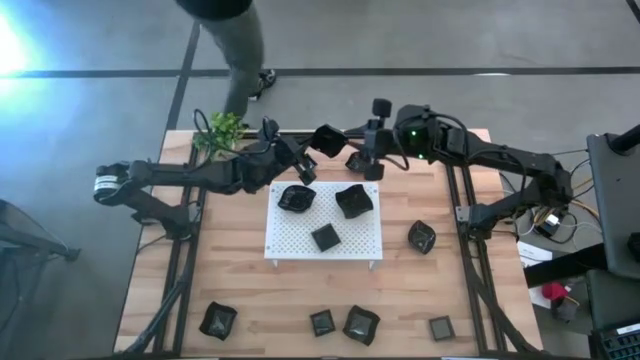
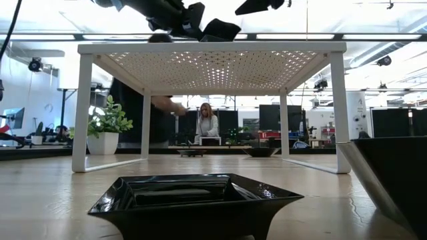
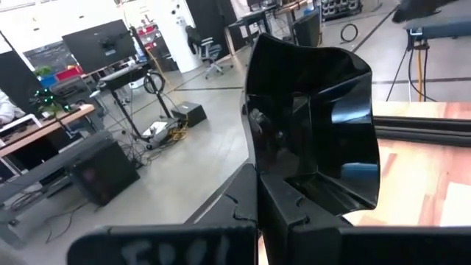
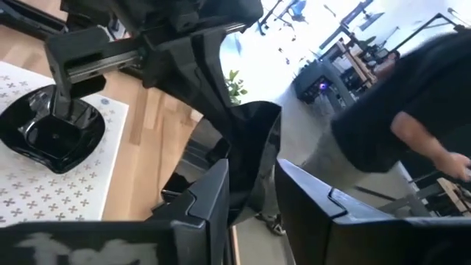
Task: Pick & Place Mini shaped plates
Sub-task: Stack the black distorted square plate on top of the black distorted square plate on the shelf
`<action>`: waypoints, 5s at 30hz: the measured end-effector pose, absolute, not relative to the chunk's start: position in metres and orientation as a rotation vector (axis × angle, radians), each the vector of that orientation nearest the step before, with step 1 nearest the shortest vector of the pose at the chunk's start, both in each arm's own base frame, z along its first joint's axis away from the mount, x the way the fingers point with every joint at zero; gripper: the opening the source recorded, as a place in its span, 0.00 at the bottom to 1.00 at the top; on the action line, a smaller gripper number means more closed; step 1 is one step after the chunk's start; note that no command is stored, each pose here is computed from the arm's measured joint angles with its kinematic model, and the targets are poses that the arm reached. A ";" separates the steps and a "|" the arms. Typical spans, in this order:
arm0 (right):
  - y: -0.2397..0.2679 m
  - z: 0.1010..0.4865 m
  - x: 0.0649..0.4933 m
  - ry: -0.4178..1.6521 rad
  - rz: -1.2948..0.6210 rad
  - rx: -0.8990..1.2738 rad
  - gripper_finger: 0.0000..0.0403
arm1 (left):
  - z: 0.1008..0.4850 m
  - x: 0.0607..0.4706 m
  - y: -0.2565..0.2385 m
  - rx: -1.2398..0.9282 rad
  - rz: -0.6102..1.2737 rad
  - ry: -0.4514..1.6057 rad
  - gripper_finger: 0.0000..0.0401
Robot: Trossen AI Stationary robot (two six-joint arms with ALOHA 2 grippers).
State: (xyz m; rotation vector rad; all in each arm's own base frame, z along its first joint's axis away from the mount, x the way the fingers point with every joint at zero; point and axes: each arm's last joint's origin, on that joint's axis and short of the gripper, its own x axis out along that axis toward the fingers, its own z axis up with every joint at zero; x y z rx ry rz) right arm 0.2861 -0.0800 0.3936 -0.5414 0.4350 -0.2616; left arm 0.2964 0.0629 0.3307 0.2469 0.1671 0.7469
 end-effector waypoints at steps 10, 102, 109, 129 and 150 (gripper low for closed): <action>-0.082 0.391 0.289 0.450 -0.284 -0.536 0.22 | 0.335 0.298 0.055 0.252 0.726 0.125 0.00; -0.026 0.339 0.252 0.628 -0.687 0.984 0.02 | 0.364 0.242 0.036 0.377 0.656 0.242 0.20; -0.022 0.325 0.257 0.587 -0.708 1.074 0.02 | 0.364 0.242 0.036 0.375 0.655 0.241 0.20; -0.016 0.312 0.258 0.620 -0.683 1.038 0.02 | 0.363 0.242 0.036 0.375 0.652 0.247 0.20; -0.016 0.313 0.258 0.606 -0.691 1.070 0.20 | 0.362 0.241 0.036 0.378 0.650 0.259 0.20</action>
